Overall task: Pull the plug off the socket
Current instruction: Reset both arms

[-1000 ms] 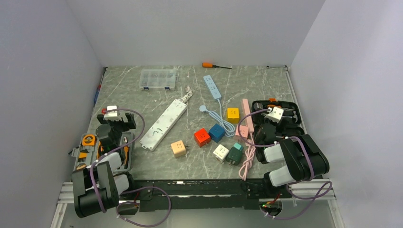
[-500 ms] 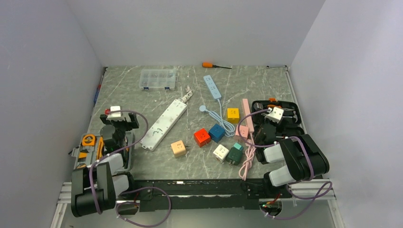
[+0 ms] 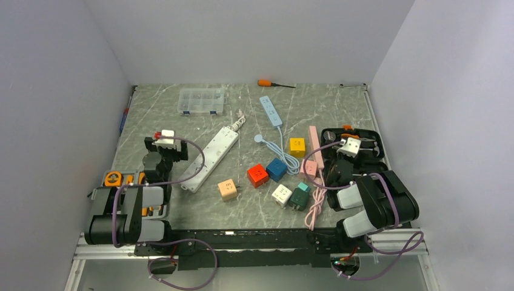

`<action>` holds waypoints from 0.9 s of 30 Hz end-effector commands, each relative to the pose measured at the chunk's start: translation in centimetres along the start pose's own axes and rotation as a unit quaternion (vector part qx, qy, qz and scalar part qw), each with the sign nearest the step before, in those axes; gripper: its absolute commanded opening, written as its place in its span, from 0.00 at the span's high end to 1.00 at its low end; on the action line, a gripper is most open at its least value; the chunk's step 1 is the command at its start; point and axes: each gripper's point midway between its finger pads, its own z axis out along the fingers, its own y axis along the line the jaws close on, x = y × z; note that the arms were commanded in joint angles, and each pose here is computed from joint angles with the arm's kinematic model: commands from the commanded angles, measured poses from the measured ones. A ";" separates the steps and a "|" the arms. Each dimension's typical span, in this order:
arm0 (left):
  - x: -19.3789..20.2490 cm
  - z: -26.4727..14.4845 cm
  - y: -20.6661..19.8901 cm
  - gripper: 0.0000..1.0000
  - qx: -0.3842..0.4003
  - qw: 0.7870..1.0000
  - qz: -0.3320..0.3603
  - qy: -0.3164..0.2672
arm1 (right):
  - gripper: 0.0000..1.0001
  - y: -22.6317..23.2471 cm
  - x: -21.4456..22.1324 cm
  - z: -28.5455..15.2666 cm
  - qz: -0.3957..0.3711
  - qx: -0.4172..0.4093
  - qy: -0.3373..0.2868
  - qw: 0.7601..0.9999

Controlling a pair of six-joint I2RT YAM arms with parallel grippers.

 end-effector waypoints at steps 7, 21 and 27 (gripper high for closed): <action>-1.1 1.0 1.6 0.01 -0.029 0.999 -0.011 -0.003 | 0.00 0.6 2.5 3.9 0.049 -0.052 0.081 0.994; -1.1 1.1 1.6 0.01 -0.030 0.999 -0.010 -0.005 | 0.00 0.3 1.9 3.5 0.049 -0.052 0.061 0.996; -1.1 1.1 1.7 0.01 -0.031 0.999 -0.010 -0.004 | 0.00 0.3 1.9 3.5 0.049 -0.051 0.062 0.996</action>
